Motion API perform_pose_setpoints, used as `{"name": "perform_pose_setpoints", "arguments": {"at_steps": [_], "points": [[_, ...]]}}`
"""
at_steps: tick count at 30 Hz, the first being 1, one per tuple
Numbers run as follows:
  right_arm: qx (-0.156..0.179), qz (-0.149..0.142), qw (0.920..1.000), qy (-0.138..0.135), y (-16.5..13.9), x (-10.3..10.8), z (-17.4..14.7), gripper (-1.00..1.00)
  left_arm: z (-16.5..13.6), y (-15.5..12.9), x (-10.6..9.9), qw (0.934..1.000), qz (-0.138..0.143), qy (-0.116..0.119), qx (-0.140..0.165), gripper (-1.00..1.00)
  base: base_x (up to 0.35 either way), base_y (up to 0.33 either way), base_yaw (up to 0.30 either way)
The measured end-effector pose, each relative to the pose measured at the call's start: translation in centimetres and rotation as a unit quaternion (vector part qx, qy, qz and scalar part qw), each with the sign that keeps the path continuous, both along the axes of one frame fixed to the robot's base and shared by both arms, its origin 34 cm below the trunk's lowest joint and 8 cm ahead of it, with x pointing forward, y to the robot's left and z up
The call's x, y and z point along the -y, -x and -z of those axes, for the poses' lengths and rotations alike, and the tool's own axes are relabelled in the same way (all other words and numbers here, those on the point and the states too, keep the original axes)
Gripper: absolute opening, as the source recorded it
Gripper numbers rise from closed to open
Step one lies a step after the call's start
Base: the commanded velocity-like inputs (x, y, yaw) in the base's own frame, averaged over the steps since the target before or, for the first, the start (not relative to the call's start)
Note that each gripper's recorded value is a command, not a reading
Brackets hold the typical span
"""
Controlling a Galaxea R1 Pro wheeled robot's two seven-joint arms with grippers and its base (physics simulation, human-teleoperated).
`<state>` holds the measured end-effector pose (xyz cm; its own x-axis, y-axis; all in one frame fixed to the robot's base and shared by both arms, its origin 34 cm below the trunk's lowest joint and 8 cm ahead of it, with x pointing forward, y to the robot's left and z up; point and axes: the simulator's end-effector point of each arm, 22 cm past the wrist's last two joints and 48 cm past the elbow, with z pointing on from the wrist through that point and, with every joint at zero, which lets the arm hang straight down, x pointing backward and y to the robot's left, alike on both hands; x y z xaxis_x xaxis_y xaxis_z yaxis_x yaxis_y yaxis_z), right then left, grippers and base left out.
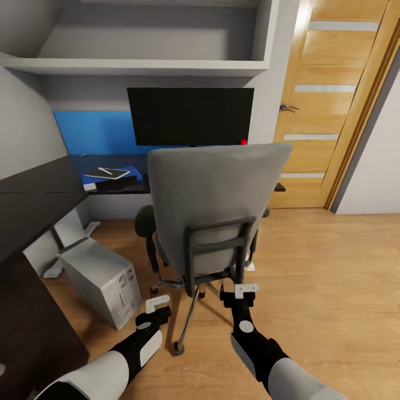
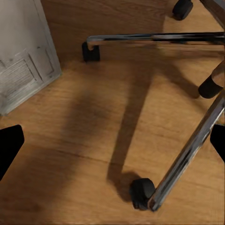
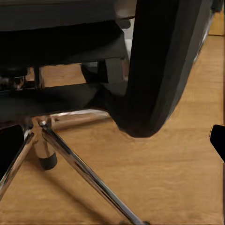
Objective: In the bedroom, organize the workspace by keeping the computer under the desk, ensuring the monitor is on the desk, placing the keyboard on the desk next to the monitor, placing the mouse on the desk next to the keyboard, moving the folder from the swivel chair onto the desk next to the mouse, stacking the notebook on top of the folder with the pen on top of the notebook, and positioning the swivel chair next to the desk.
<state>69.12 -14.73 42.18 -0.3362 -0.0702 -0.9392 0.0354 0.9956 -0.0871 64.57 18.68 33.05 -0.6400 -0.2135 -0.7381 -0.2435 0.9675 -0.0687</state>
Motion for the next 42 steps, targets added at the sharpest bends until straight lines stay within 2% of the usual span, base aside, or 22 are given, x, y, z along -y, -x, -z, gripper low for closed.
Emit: {"name": "perform_pose_setpoints", "arguments": {"at_steps": [14, 15, 16, 17, 18, 20, 22, 25, 30, 36, 39, 40, 42], "points": [[-0.001, 0.001, 1.0000, -0.003, 0.0, -0.1, 0.0, 1.00, 0.1, 0.1, -0.1, 1.0000, -0.001, 0.000, -0.002, 1.00, -0.333, 0.000, 0.000], [0.016, 0.009, 0.9998, 0.003, -0.2, 1.6, -0.4, 1.00, 1.2, 1.3, -1.1, 0.9997, -0.007, -0.008, -0.020, 1.00, -0.335, 0.000, 0.000], [0.014, 0.016, 0.9997, 0.014, 0.3, 3.4, 0.3, 1.00, 1.4, 1.6, -1.2, 0.9996, -0.007, -0.010, -0.024, 1.00, -0.335, 0.000, 0.000], [0.008, 0.027, 0.9991, 0.033, 2.0, 6.4, 2.6, 1.00, 2.7, 3.2, -2.0, 0.9988, -0.012, -0.018, -0.045, 1.00, -0.281, 0.000, 0.000], [0.010, 0.031, 0.9987, 0.038, 2.7, 7.2, 3.1, 1.00, 3.0, 3.8, -2.3, 0.9983, -0.013, -0.023, -0.053, 1.00, -0.184, 0.000, 0.000], [0.012, 0.034, 0.9985, 0.042, 3.5, 8.1, 3.4, 1.00, 3.5, 4.8, -2.9, 0.9972, -0.015, -0.029, -0.068, 1.00, -0.120, 0.000, 0.000], [-0.003, 0.037, 0.9980, 0.050, 5.0, 9.0, 4.7, 1.00, 3.7, 5.6, -3.5, 0.9961, -0.018, -0.034, -0.079, 1.00, -0.062, 0.000, 0.000], [-0.047, 0.046, 0.9958, 0.065, 9.3, 10.8, 8.0, 1.00, 3.9, 6.6, -4.1, 0.9946, -0.025, -0.035, -0.094, 1.00, -0.020, 0.000, 0.000], [-0.047, 0.048, 0.9960, 0.059, 13.4, 11.2, 9.0, 1.00, 4.5, 9.0, -4.2, 0.9924, -0.028, -0.034, -0.115, 1.00, -0.005, 0.000, 0.000], [-0.045, 0.050, 0.9963, 0.053, 18.4, 12.2, 9.6, 1.00, 6.6, 14.6, -4.3, 0.9866, -0.029, -0.034, -0.157, 1.00, 0.000, 0.000, 0.000], [-0.048, 0.049, 0.9962, 0.054, 18.9, 12.3, 9.2, 1.00, 6.7, 16.0, -4.4, 0.9849, -0.028, -0.035, -0.167, 1.00, 0.000, 0.000, 0.000], [-0.053, 0.047, 0.9960, 0.054, 19.3, 12.1, 9.3, 1.00, 7.2, 17.4, -4.7, 0.9834, -0.032, -0.036, -0.175, 1.00, 0.000, 0.000, 0.000], [-0.060, 0.045, 0.9957, 0.054, 19.8, 12.0, 9.2, 1.00, 7.2, 18.5, -5.9, 0.9825, -0.036, -0.044, -0.177, 1.00, 0.000, 0.000, 0.000]]}}
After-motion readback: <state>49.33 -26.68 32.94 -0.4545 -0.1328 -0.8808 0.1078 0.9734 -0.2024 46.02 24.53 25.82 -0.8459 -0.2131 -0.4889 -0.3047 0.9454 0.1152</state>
